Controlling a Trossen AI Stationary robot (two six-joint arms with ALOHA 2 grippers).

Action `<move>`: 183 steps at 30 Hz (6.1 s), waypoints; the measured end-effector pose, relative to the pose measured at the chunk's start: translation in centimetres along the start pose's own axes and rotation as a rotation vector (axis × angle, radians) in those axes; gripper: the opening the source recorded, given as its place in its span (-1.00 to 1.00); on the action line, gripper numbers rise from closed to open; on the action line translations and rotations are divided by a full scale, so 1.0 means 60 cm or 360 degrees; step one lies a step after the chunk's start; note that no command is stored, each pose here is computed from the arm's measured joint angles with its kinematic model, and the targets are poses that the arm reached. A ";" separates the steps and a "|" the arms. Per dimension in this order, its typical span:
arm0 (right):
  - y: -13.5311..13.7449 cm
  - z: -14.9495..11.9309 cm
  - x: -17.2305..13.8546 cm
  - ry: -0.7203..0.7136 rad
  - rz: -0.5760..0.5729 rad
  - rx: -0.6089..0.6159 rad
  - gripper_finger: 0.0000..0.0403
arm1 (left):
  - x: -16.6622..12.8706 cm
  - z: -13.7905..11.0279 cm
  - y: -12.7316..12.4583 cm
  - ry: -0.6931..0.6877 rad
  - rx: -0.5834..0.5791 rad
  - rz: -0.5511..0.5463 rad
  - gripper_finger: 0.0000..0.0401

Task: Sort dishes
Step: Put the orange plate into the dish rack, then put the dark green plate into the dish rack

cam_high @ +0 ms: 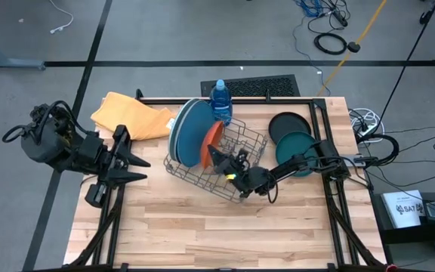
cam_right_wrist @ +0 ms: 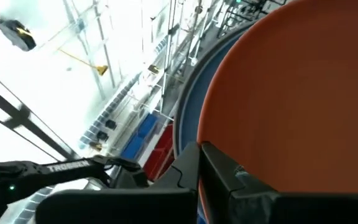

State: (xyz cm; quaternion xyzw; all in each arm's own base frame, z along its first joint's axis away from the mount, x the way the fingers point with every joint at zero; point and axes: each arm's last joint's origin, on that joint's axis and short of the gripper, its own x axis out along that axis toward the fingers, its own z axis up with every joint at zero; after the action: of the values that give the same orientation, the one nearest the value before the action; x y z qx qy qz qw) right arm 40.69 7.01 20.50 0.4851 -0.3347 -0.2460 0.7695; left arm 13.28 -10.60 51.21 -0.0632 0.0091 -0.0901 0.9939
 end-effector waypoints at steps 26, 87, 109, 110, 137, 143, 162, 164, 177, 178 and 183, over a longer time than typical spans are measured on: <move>-0.037 -0.007 0.018 0.0000 0.0002 0.0075 -1.00 | 0.000 0.001 0.001 -0.0010 -0.0022 0.0031 -0.39; 0.027 -0.018 0.051 0.0441 0.0826 -0.0301 0.27 | 0.013 -0.005 -0.006 0.0005 -0.0016 0.0087 -0.39; 0.250 -0.035 0.035 0.1202 0.1596 -0.1140 0.27 | 0.067 -0.033 -0.037 0.0090 0.0034 0.0110 -0.39; 0.267 -0.027 0.022 0.1214 0.1518 -0.1264 0.27 | 0.069 -0.035 -0.039 0.0095 0.0030 0.0111 -0.39; 0.160 0.105 -0.340 0.1232 -0.0864 -0.2272 0.27 | 0.174 -0.131 -0.104 0.0297 0.0227 0.0461 -0.39; 0.057 0.112 -0.346 0.1201 -0.1198 -0.2241 0.27 | 0.141 -0.119 -0.112 0.0243 0.0290 0.0550 -0.39; -0.111 0.167 -0.312 0.1219 -0.1640 -0.2467 0.25 | 0.018 -0.071 -0.091 0.0117 0.0522 0.0862 -0.39; -0.122 0.162 -0.300 0.1304 -0.1644 -0.2456 0.21 | 0.018 -0.071 -0.091 0.0115 0.0523 0.0868 -0.39; -0.170 0.176 -0.254 0.1415 -0.1921 -0.2275 -0.44 | 0.017 -0.079 -0.090 0.0114 0.0464 0.0875 -0.39; -0.171 0.174 -0.252 0.1439 -0.1909 -0.2270 -0.55 | 0.018 -0.083 -0.090 0.0118 0.0464 0.0877 -0.39; -0.174 0.170 -0.249 0.1515 -0.1859 -0.2293 -0.93 | 0.021 -0.097 -0.091 0.0128 0.0455 0.0881 -0.39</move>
State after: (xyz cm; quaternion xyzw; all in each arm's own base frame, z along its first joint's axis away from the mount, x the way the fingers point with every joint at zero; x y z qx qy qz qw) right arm 22.67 7.34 9.98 0.0443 0.5163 -0.5049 0.6904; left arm 13.35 -16.90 46.12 0.0856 0.0526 0.1811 0.9783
